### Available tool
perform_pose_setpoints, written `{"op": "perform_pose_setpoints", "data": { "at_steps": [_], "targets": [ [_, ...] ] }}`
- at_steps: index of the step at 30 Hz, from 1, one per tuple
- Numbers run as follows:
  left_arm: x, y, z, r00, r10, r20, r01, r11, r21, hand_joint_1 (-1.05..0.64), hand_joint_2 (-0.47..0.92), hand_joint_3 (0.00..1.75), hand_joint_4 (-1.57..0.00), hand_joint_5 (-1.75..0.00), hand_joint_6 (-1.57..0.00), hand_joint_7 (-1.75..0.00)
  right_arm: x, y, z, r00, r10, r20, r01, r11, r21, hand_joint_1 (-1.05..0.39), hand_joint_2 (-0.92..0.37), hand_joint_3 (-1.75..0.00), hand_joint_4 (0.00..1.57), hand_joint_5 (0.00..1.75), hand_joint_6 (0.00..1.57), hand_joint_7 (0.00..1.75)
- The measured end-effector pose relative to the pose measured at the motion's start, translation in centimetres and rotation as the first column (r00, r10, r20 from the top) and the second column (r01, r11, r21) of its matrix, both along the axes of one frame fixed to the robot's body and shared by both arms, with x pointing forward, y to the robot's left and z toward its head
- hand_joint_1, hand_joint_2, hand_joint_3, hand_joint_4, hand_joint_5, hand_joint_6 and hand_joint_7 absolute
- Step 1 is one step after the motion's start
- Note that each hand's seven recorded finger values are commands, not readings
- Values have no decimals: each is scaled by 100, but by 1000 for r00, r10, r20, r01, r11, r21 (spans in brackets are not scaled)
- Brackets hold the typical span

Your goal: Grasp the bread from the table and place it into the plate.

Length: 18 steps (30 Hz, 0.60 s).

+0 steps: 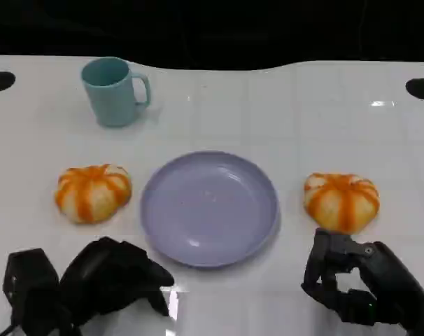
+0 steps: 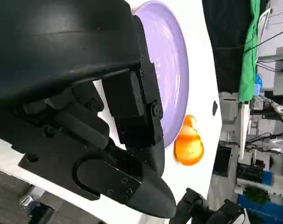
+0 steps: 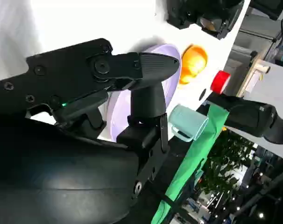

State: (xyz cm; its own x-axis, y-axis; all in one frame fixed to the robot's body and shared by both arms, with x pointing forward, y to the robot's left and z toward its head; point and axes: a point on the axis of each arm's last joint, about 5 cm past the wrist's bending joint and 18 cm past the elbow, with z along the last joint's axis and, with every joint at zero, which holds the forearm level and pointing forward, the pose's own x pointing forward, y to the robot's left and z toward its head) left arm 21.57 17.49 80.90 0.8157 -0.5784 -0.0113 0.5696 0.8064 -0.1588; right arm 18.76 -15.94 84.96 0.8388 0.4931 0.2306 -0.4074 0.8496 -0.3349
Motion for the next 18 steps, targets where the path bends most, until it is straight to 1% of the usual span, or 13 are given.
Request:
{"op": "perform_pose_setpoints", "data": {
  "at_steps": [18],
  "targets": [
    [1, 1, 0, 1000, 0, -1, 0, 1000, -1, -105, 83, 0, -127, -89, -157, -7, 0, 0, 0, 1000, 0, 0, 0, 1000, -1, -48, -92, -30, 94, 175, 74, 175]
  ]
}}
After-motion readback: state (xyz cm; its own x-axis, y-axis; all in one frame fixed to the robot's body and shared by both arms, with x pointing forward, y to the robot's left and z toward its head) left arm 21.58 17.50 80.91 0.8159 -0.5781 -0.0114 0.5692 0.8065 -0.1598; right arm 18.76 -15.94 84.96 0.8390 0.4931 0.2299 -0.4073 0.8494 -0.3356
